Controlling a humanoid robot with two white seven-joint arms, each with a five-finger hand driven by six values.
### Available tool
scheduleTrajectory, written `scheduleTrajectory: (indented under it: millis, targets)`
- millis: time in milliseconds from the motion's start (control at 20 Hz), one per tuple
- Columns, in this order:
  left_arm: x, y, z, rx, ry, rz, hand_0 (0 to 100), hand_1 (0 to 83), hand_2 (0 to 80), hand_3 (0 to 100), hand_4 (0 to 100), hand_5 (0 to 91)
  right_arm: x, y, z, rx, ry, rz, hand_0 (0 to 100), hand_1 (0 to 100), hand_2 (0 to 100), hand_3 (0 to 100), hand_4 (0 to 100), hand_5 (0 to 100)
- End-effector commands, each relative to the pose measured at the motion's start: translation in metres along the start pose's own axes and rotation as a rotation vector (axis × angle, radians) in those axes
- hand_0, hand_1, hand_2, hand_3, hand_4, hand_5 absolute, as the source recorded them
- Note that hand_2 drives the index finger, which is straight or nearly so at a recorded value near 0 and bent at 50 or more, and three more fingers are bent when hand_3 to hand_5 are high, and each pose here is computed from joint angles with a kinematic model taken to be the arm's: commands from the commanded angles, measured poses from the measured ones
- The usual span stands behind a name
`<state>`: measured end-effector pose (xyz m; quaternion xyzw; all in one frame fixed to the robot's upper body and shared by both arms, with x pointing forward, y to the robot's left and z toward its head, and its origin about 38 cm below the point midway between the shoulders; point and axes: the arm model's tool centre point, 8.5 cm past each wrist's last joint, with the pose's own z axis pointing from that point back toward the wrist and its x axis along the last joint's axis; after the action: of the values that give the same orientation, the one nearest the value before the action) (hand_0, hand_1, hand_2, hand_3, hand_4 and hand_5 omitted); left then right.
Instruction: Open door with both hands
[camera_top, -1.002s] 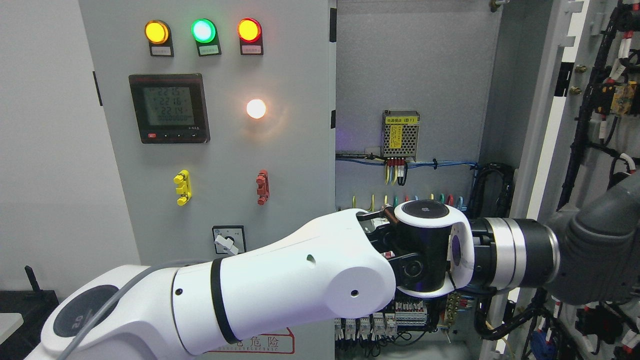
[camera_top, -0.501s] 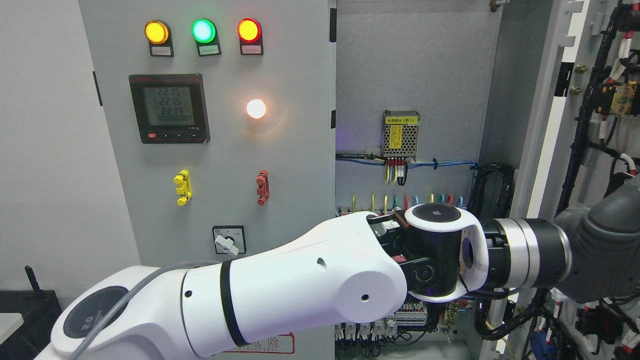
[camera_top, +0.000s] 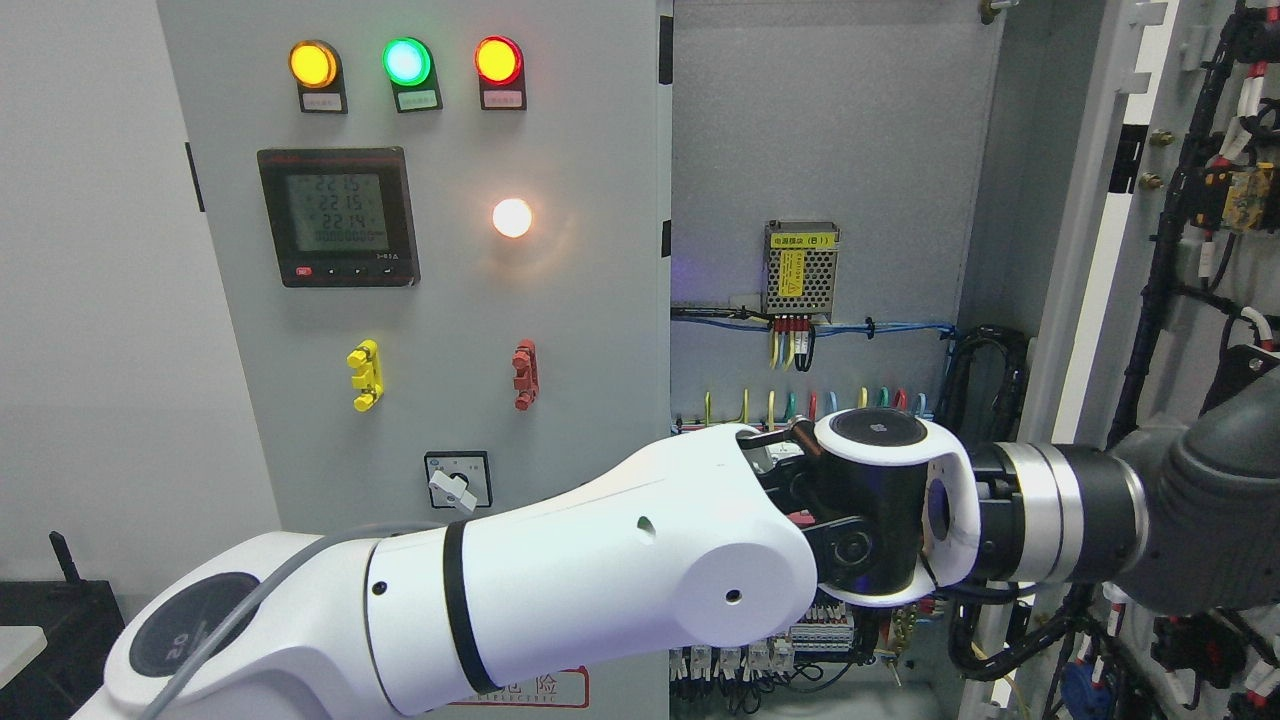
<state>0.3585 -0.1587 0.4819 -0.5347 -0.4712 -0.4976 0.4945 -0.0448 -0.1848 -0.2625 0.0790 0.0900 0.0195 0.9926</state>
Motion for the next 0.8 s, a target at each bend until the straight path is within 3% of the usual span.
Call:
scheduleTrajectory:
  millis: [0,150,351,551,751]
  targets:
    - [0.006,0.037,0.052,0.087,-0.016,0.009,0,0.0,0.0,0,0,0.0,-0.001,0.0,0.0,0.0,0.001,0.0,38,0,0,0,0,0]
    - [-0.007,0.058,0.091,0.125,0.014,0.051,0,0.0,0.0,0,0,0.0,-0.001,0.0,0.0,0.001,0.001,0.0,38,0,0,0,0,0]
    - [-0.04,0.076,0.143,0.202,0.057,0.009,0,0.0,0.0,0,0,0.0,0.0,0.0,0.0,0.0,-0.001,0.0,38,0,0,0,0,0]
    - [-0.075,0.07,0.198,0.188,0.081,0.048,0,0.0,0.0,0,0,0.0,0.0,0.0,0.0,0.0,-0.001,0.0,38,0,0,0,0,0]
    - [-0.107,0.058,0.255,0.244,0.12,0.066,0,0.0,0.0,0,0,0.0,0.001,0.0,0.0,0.0,-0.002,0.0,38,0,0,0,0,0]
